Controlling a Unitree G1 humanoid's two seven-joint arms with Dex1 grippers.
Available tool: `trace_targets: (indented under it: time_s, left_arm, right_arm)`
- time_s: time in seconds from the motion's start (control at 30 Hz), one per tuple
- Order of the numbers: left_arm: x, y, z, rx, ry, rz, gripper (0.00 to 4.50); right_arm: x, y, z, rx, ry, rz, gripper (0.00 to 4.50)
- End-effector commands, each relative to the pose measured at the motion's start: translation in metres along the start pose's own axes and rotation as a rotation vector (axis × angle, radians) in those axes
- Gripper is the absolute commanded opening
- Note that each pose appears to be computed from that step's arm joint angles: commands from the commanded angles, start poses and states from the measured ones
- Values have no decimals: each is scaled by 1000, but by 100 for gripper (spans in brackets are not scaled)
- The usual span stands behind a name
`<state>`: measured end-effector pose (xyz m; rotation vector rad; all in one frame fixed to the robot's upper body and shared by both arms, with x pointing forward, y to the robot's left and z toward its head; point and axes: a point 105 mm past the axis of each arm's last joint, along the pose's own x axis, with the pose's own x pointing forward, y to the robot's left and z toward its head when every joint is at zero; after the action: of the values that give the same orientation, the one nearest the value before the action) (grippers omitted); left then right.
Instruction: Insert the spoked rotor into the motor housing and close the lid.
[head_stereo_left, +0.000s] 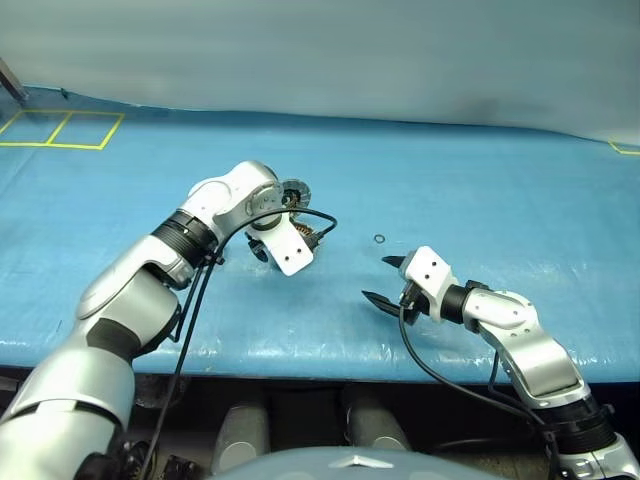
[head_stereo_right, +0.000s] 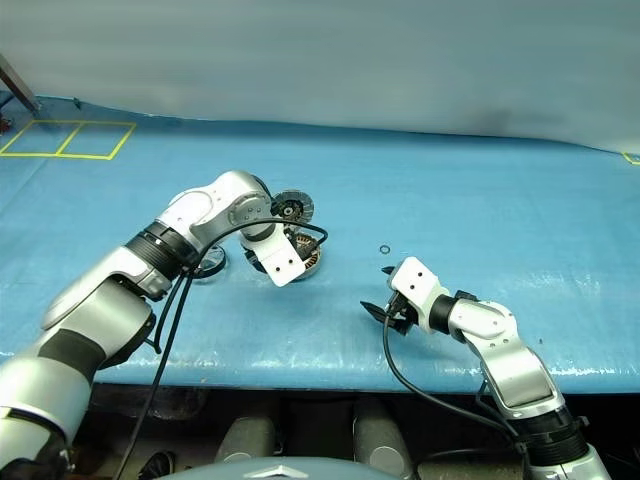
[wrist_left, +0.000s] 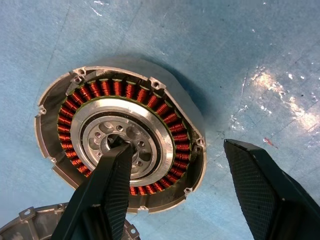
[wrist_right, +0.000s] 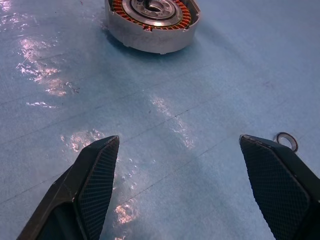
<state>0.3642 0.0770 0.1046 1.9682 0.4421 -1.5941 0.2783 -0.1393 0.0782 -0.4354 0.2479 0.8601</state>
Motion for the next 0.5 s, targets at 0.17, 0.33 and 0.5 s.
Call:
trace_targets:
  time_s: [0.17, 0.33, 0.5]
  left_arm:
    - [13, -4, 3, -1, -17, -8, 317]
    - [15, -3, 7, 5, -44, -6, 298]
    - [20, -1, 7, 6, -44, 24, 207]
  right_arm:
    - [-2, 1, 14, -20, -46, -9, 405]
    - [-1, 1, 15, -21, -46, -12, 405]
    - [-1, 0, 15, -22, -50, -22, 405]
